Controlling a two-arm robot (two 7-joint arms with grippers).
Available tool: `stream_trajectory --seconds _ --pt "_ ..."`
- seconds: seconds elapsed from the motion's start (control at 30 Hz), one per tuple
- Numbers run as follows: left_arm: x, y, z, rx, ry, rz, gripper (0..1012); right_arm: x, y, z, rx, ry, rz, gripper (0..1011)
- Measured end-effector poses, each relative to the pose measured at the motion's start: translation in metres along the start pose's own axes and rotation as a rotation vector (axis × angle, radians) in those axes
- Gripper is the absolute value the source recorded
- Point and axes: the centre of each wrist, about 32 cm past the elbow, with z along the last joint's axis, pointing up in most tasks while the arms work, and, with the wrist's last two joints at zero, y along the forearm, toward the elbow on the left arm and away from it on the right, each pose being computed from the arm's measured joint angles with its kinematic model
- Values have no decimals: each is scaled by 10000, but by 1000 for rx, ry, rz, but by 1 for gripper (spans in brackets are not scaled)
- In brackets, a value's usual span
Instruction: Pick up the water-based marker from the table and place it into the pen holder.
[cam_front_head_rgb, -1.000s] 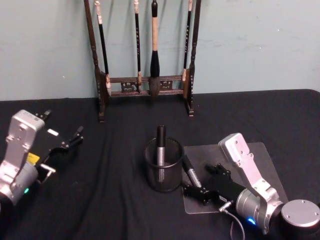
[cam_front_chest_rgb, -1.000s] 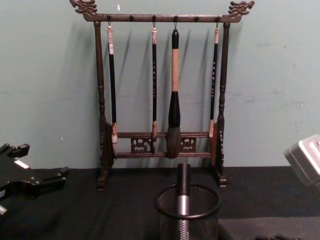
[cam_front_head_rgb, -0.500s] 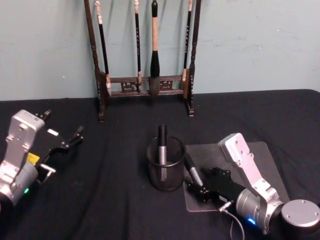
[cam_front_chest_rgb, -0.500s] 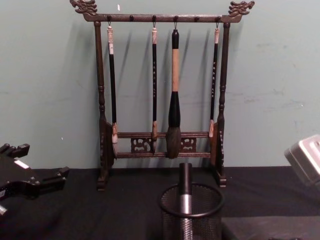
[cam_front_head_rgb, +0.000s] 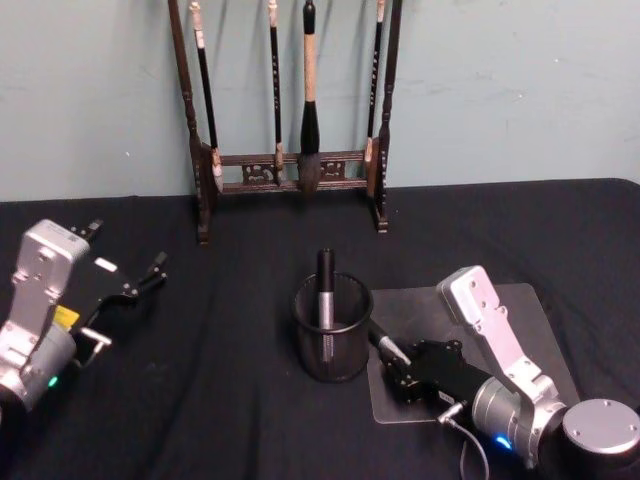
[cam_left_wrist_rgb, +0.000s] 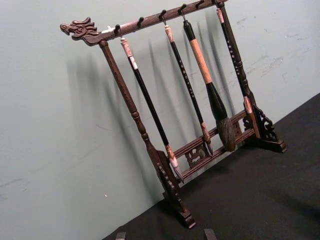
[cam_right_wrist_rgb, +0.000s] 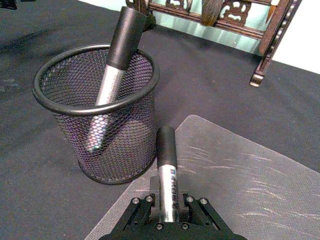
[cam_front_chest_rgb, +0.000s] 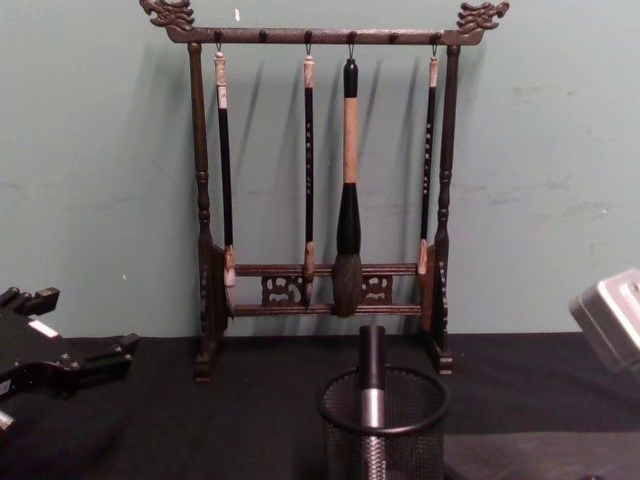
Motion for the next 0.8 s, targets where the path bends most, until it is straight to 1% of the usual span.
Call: stream_trajectory --seconds 0.23,0.47,0.6,0.7,0.8 --pt "0 0 0 0 0 0 1009 4 -1 0 1 2 1 197" --pt "0 0 0 0 0 0 1009 36 -10 2 12 23 -9 197" --pt "0 0 0 0 0 0 1009 53 -20 -1 31 35 -19 197" --pt "0 0 0 0 0 0 1009 68 -33 -10 58 42 -24 197" --pt "0 0 0 0 0 0 1009 82 -52 -18 101 54 -29 197"
